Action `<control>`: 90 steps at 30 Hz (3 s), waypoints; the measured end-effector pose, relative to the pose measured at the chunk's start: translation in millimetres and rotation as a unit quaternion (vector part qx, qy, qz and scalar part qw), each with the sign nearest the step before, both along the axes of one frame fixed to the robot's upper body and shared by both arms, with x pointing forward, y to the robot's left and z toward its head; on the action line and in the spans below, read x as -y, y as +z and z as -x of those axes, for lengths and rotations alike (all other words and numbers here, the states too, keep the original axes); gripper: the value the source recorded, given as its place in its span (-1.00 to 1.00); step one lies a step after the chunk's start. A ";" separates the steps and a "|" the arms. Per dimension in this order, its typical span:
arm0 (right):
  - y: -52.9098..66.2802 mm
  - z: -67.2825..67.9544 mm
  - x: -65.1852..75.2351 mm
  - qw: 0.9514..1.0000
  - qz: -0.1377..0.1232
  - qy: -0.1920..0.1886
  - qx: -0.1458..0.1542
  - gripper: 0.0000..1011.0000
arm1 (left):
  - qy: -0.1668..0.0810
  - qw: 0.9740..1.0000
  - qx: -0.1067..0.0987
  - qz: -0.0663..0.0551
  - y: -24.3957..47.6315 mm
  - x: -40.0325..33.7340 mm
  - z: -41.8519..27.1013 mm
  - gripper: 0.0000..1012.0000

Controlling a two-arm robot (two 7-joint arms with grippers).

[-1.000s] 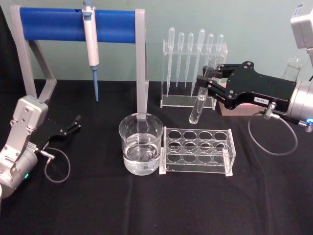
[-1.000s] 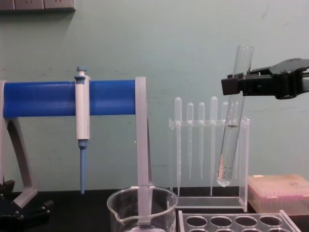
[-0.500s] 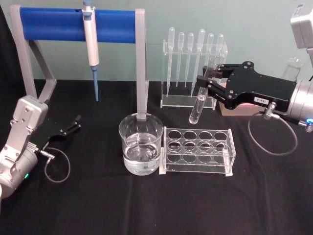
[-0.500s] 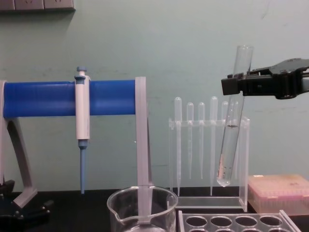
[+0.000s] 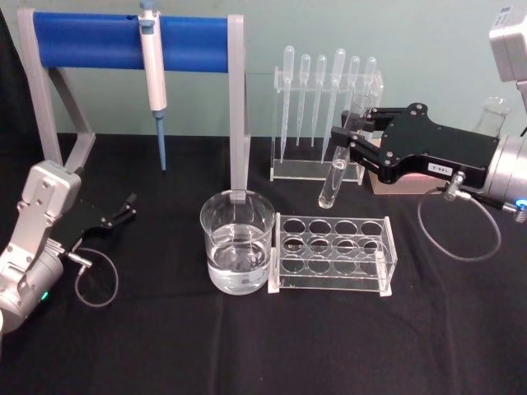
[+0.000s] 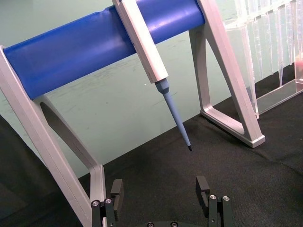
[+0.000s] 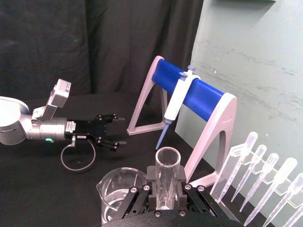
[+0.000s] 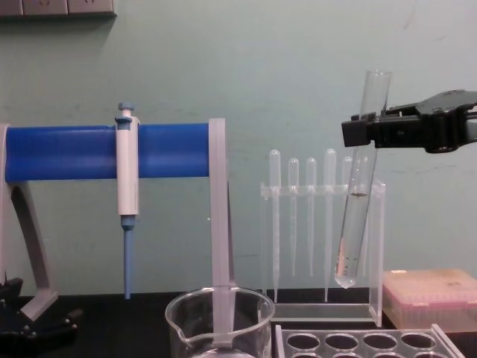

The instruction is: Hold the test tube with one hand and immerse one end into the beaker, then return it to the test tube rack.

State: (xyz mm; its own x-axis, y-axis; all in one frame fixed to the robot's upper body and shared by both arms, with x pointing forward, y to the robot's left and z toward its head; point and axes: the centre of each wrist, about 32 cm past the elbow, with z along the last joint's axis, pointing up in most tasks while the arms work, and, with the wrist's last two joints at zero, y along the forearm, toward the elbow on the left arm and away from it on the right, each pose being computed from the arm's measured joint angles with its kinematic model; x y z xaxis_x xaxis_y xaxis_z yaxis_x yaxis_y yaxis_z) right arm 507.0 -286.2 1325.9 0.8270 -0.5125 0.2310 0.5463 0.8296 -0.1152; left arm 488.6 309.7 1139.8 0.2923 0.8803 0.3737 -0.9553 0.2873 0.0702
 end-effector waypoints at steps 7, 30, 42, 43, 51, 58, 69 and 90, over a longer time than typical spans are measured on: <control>0.0 0.0 0.0 1.000 0.000 0.000 0.000 -0.55 | 0.000 1.000 0.000 0.000 0.0 0.0 0.0 0.98; 0.0 0.0 0.0 1.000 0.000 0.000 0.000 -0.55 | 0.000 1.000 0.000 0.000 0.0 0.0 0.0 0.98; 0.0 0.0 0.0 1.000 0.000 0.000 0.000 -0.55 | 0.000 1.000 0.000 0.000 0.0 0.0 0.0 0.98; 0.0 0.0 0.0 1.000 0.000 0.000 0.000 -0.55 | 0.000 1.000 0.000 0.000 0.0 0.0 0.0 0.98; 0.0 0.0 0.0 1.000 0.000 0.000 0.000 -0.55 | 0.000 1.000 0.000 0.000 0.0 0.0 0.0 0.98; 0.0 0.0 0.0 1.000 0.000 0.000 0.000 -0.55 | 0.000 1.000 0.000 0.000 0.0 0.0 0.0 0.98; 0.0 0.0 0.0 1.000 0.000 0.000 0.000 -0.55 | 0.000 1.000 0.000 0.000 0.0 0.0 0.0 0.98; 2.5 -2.1 -2.0 1.000 -0.004 0.013 0.003 -0.55 | 0.000 1.000 0.000 0.000 0.0 0.0 0.0 0.98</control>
